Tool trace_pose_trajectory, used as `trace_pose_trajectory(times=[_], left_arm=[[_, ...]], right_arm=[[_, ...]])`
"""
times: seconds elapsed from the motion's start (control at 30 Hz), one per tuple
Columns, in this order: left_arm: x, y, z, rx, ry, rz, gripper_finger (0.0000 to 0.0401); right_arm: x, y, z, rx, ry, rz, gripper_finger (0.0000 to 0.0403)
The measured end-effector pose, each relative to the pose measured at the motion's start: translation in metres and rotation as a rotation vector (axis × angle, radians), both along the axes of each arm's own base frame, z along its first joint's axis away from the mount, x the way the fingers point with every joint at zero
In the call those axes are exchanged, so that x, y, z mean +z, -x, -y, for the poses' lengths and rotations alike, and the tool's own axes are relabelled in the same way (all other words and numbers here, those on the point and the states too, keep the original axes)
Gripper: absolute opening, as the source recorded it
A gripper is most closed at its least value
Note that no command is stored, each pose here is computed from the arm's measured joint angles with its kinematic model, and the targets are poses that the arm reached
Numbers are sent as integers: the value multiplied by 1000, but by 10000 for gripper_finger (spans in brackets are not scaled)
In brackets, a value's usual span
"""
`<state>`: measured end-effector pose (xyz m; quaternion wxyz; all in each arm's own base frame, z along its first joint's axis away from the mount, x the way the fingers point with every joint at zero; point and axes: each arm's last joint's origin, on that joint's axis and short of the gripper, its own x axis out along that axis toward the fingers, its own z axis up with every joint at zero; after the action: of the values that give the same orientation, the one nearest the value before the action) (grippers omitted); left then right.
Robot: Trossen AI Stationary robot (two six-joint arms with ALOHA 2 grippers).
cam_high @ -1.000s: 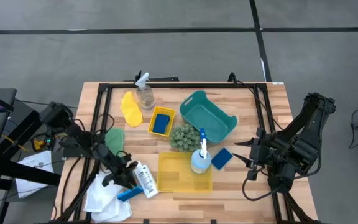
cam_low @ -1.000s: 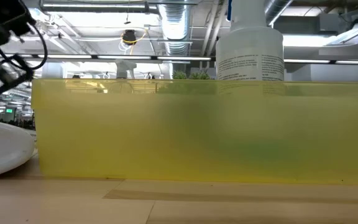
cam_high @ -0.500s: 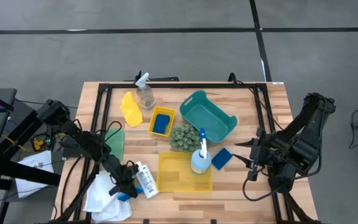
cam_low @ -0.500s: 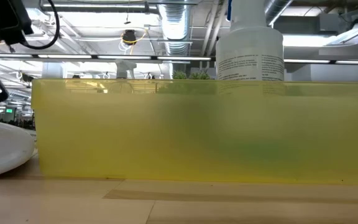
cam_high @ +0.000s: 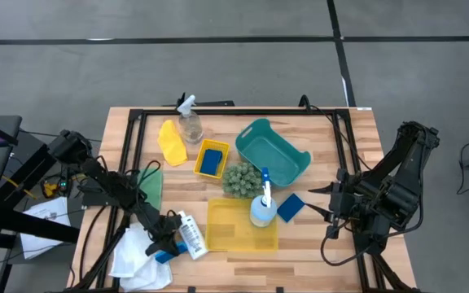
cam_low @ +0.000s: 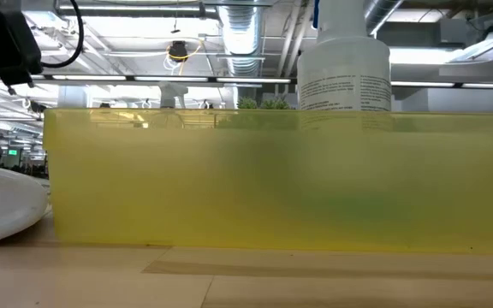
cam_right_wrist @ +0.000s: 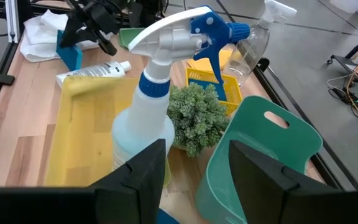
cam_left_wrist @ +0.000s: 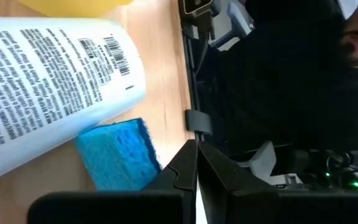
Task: Pick & Place Kitchen Items
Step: Put the blue sponge into the top yellow bin
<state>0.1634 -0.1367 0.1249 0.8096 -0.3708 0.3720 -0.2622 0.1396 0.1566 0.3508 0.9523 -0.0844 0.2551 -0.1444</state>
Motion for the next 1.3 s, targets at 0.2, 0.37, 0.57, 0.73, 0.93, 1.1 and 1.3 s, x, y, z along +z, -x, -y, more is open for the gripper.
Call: trace_pose_trajectory(times=[0.2,0.37,0.57,0.73,0.93,1.1,1.3], left_arm=[[-4,-1,-4,18,-28,-30,6],[-7,-3,-10,26,-52,-65,7],[-9,-5,-19,29,-96,-82,8],[-7,2,-30,46,-154,-143,8],[17,7,-40,58,-173,-7,8],[31,12,-48,172,-159,35,32],[14,23,-51,201,-167,-237,97]], right_arm=[[0,0,0,1,2,2,168],[0,0,0,2,3,3,168],[0,0,0,2,4,2,168],[0,0,0,3,3,2,168],[0,0,0,3,3,2,168],[0,0,0,3,3,2,168],[0,0,0,3,3,1,168]])
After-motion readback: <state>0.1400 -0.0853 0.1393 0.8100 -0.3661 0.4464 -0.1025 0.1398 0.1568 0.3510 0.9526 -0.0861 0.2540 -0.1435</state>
